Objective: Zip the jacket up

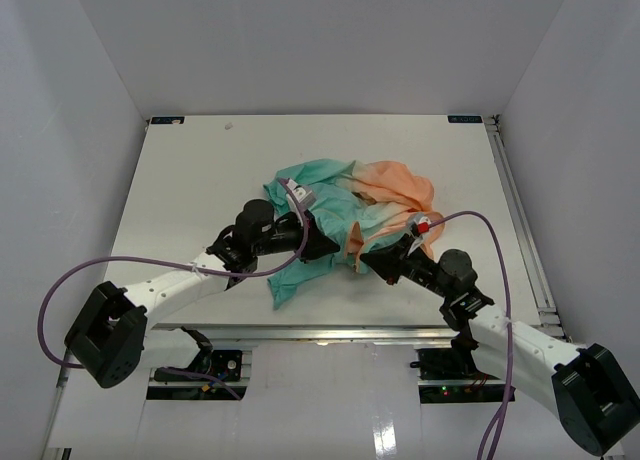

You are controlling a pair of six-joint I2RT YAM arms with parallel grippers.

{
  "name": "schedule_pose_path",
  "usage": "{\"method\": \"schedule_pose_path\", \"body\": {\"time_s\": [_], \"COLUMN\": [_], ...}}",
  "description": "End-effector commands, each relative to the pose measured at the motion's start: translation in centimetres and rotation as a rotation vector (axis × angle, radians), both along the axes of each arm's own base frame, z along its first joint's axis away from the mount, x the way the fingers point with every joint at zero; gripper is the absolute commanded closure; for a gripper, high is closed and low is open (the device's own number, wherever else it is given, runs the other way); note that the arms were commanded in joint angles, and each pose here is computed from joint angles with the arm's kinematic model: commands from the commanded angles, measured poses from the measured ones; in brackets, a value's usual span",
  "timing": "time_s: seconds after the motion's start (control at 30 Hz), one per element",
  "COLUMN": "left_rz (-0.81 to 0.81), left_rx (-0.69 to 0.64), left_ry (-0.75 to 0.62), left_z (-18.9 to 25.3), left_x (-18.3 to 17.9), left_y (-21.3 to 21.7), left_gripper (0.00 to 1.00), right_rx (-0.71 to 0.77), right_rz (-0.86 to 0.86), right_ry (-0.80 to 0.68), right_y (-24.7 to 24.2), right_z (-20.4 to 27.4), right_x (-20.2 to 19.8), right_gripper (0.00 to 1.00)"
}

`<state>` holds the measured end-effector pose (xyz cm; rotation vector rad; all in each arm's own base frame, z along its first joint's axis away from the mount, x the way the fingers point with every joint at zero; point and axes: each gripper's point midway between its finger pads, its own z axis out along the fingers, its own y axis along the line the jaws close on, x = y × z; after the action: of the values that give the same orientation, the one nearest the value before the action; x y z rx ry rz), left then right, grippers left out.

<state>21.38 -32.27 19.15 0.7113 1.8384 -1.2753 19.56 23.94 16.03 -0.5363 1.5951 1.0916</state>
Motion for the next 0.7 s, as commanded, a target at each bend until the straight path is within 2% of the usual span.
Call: {"method": "schedule_pose_path", "body": {"time_s": [0.0,0.67], "left_rz": [-0.092,-0.097], "left_rx": [-0.231,-0.255], "left_ry": [-0.091,-0.100], "left_z": [5.5,5.0], "left_x": [-2.1,-3.0], "left_y": [-0.5,0.2], "left_gripper": [1.00,1.00], "right_rx": [0.077,0.142], "right_rz": [0.021,0.174], "right_ry": [-0.204,-0.354], "right_y": [0.4,0.9], "right_z": [4.7,6.8], "right_x": [0.0,-3.3], "right_gripper": [0.92,0.92]}}
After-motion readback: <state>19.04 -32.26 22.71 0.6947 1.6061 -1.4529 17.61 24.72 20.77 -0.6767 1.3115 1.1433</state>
